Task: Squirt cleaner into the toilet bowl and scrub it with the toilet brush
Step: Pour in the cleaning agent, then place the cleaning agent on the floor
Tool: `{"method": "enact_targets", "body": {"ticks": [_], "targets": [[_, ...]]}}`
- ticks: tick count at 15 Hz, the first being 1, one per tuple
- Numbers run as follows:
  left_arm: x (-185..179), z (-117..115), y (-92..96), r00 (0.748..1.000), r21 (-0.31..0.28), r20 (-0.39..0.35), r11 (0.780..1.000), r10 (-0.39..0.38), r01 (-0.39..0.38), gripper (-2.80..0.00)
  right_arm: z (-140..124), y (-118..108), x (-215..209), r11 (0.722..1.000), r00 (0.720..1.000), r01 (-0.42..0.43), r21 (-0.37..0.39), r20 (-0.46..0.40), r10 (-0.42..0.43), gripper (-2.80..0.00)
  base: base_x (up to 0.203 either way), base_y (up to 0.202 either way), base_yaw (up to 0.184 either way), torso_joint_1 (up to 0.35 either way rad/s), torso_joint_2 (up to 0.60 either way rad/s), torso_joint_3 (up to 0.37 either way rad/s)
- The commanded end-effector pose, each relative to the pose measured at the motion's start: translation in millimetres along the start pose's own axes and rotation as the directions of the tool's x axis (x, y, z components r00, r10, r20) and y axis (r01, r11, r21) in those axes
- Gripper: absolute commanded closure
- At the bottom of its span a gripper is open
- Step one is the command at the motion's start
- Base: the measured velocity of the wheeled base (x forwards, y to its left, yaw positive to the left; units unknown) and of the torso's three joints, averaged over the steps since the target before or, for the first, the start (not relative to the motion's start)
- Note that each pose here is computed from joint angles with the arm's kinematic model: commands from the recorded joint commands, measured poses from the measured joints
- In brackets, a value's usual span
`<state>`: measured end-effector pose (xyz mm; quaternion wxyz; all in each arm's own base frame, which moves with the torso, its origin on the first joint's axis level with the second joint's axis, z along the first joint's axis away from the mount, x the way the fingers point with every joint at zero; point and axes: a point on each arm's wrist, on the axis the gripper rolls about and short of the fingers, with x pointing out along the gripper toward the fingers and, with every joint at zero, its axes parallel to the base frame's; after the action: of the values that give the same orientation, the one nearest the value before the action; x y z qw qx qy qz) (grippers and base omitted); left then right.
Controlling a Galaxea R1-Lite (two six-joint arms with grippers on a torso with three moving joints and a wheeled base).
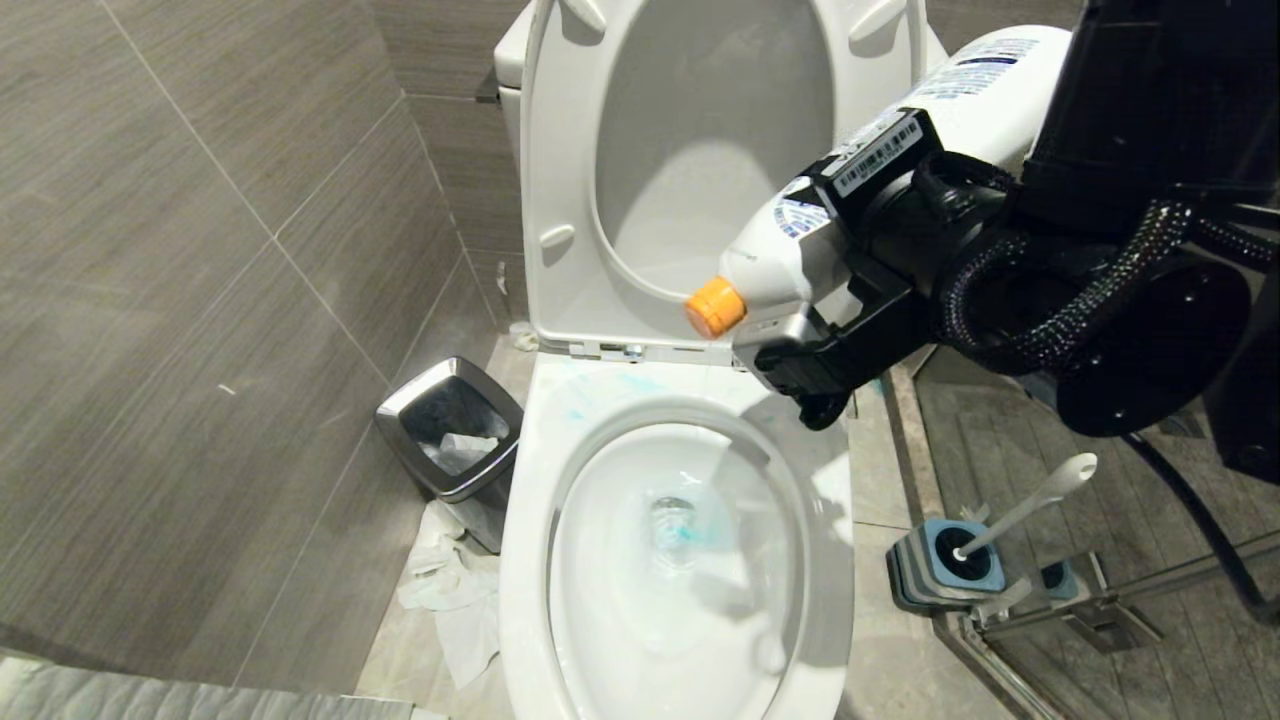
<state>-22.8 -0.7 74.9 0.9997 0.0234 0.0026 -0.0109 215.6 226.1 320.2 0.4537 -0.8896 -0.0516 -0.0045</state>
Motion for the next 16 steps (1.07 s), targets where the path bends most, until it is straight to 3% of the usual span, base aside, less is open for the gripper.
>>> {"method": "enact_targets", "body": {"ticks": [1,5,6,8,11,13,14,16], "targets": [[0.2,-0.4,0.0,1.0,0.001,-0.003,1.0,0.0,0.0,0.0,-1.7,-0.4,-0.9,1.0,1.0,-0.001,0.026,-0.007,0.001,0.0,0.0,0.0,0.0,0.0,0.0,0.0],[0.2,-0.4,0.0,1.0,-0.001,-0.003,1.0,0.0,0.0,0.0,0.6,2.8,-0.5,0.982,1.0,-0.03,0.188,0.01,0.028,0.0,0.0,0.0,0.0,0.0,0.0,0.0],[0.2,-0.4,0.0,1.0,-0.002,-0.003,1.0,0.0,0.0,0.0,1.9,4.8,-0.7,0.969,0.999,-0.05,0.241,0.023,0.046,0.0,0.0,0.0,0.0,0.0,0.0,0.0],[0.2,-0.4,0.0,1.0,-0.002,-0.004,1.0,0.001,-0.001,0.0,6.2,9.5,-0.3,0.914,0.995,-0.103,0.391,0.054,0.089,0.0,0.0,0.0,0.0,0.0,0.0,0.0],[0.2,-0.4,0.0,1.0,-0.002,-0.003,1.0,0.0,0.0,0.0,7.3,4.5,5.9,0.802,0.985,-0.169,0.572,0.088,0.145,0.0,0.0,0.0,0.0,0.0,0.0,0.0],[0.2,-0.4,0.0,1.0,-0.001,-0.003,1.0,0.0,0.0,0.0,9.5,1.0,11.2,0.69,0.978,-0.203,0.695,0.109,0.178,0.0,0.0,0.0,0.0,0.0,0.0,0.0],[0.2,-0.4,0.0,1.0,-0.002,-0.003,1.0,0.0,0.0,0.0,8.3,0.0,11.5,0.643,0.97,-0.233,0.73,0.128,0.206,0.0,0.0,0.0,0.0,0.0,0.0,0.0],[0.2,-0.4,0.0,1.0,-0.002,-0.004,1.0,0.001,-0.001,0.0,4.7,-1.6,10.8,0.523,0.954,-0.282,0.805,0.177,0.243,0.0,0.0,0.0,0.0,0.0,0.0,0.0]]}}
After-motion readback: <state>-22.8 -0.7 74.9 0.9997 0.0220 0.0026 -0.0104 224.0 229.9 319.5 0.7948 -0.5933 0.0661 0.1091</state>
